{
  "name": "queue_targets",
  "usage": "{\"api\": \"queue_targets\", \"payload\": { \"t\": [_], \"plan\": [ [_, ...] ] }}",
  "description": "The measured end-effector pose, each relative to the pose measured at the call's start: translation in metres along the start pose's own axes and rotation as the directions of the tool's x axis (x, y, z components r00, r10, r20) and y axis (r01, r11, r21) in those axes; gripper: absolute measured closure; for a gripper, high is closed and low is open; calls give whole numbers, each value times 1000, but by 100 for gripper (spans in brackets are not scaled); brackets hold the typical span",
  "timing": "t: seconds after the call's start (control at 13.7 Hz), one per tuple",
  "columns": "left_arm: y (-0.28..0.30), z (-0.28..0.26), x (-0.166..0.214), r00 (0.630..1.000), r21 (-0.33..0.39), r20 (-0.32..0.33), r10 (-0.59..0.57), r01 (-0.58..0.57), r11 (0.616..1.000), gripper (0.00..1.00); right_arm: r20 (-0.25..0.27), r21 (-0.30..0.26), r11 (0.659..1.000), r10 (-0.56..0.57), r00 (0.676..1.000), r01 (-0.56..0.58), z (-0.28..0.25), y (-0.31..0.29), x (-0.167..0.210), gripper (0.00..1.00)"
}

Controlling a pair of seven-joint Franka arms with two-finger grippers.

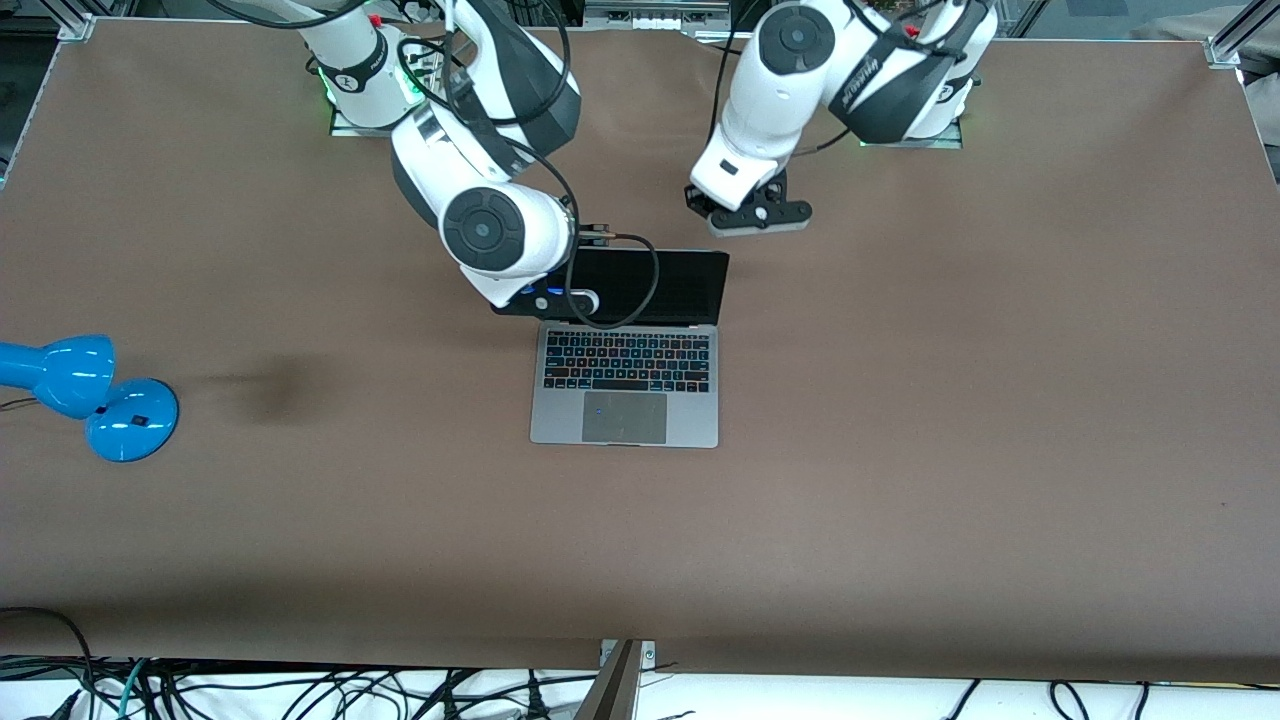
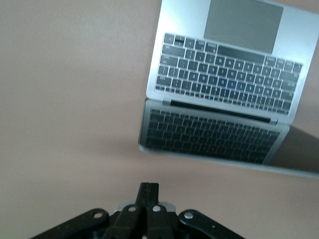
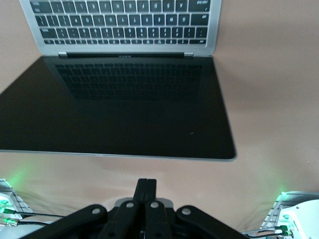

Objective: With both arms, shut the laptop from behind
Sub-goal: 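Lower both grippers behind the screen's top edge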

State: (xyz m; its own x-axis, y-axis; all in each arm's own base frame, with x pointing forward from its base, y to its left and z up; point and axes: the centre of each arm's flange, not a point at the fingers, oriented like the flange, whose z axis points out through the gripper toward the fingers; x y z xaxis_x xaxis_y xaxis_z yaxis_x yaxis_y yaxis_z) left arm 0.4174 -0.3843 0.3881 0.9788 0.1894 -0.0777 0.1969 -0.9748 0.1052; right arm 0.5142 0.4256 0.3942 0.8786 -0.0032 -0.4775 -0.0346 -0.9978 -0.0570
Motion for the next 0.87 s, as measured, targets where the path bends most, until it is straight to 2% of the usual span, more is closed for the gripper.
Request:
{"api": "queue_targets", "payload": {
  "t": [0.36,0.87],
  "plan": [
    [-2,30,15,1000,-3,9,7,-7,1000,99,27,-20,1000,-13,1000,14,29,-16,4,99],
    [5,36,25,1000,-18,22,2,-2,1000,99,-18,9,1000,-19,1000,19,38,-28,11,99]
  ]
}}
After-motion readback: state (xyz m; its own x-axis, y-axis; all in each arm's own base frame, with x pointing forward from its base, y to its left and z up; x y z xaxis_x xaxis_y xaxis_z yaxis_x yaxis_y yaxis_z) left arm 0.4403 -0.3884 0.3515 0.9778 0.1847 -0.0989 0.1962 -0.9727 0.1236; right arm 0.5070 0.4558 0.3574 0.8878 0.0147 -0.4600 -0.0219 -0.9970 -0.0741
